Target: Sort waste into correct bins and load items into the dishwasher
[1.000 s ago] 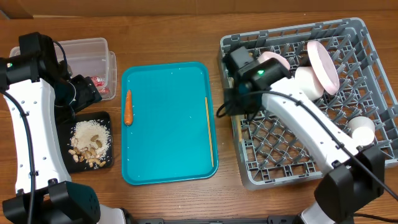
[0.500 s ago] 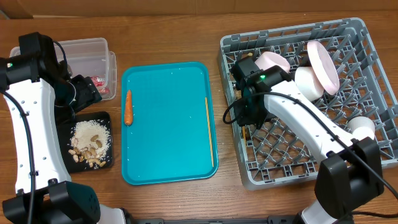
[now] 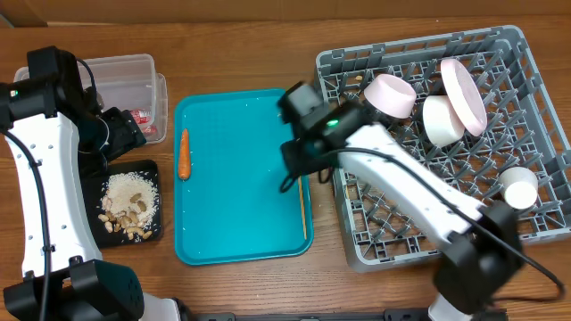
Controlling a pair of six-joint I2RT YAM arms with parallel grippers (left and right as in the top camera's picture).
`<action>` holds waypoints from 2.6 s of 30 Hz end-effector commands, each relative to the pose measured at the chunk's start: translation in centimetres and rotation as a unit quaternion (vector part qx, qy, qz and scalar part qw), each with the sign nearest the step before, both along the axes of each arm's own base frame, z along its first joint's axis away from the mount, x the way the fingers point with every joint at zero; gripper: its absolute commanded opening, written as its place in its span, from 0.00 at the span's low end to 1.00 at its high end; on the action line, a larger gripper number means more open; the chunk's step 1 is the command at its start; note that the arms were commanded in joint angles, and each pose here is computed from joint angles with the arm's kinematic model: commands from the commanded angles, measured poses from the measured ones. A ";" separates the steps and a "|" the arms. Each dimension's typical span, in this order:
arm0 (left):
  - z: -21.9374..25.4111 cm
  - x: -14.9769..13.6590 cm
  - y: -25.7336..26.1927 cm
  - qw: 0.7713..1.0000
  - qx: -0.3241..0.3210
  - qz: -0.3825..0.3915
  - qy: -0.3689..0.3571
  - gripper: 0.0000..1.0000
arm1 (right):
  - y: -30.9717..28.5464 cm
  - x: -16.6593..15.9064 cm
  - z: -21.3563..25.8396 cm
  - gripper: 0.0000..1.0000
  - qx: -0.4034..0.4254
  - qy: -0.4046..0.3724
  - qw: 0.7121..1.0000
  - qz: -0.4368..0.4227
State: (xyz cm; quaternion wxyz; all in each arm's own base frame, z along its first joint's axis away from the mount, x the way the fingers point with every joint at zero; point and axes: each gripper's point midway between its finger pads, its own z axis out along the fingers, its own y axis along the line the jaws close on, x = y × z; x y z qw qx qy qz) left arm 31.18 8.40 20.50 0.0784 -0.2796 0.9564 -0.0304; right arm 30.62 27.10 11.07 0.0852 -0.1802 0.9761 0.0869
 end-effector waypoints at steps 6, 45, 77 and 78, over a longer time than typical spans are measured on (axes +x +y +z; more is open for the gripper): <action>0.3 -0.2 0.2 1.000 0.007 -0.007 -0.002 0.76 | 0.2 -0.7 -7.3 0.48 -0.048 0.070 0.996 -0.016; 0.3 -0.2 0.2 1.000 0.007 -0.007 -0.002 0.76 | 0.1 -1.9 -8.8 0.04 -0.044 0.104 0.993 -0.037; 0.4 1.6 -2.9 0.999 -0.002 -0.043 -0.027 0.76 | -10.7 2.2 3.6 0.42 -0.016 0.004 0.996 -0.090; 0.3 2.1 -3.7 0.998 -0.001 -0.054 -0.033 0.76 | -10.5 2.6 5.4 0.42 -0.001 -0.019 0.995 -0.098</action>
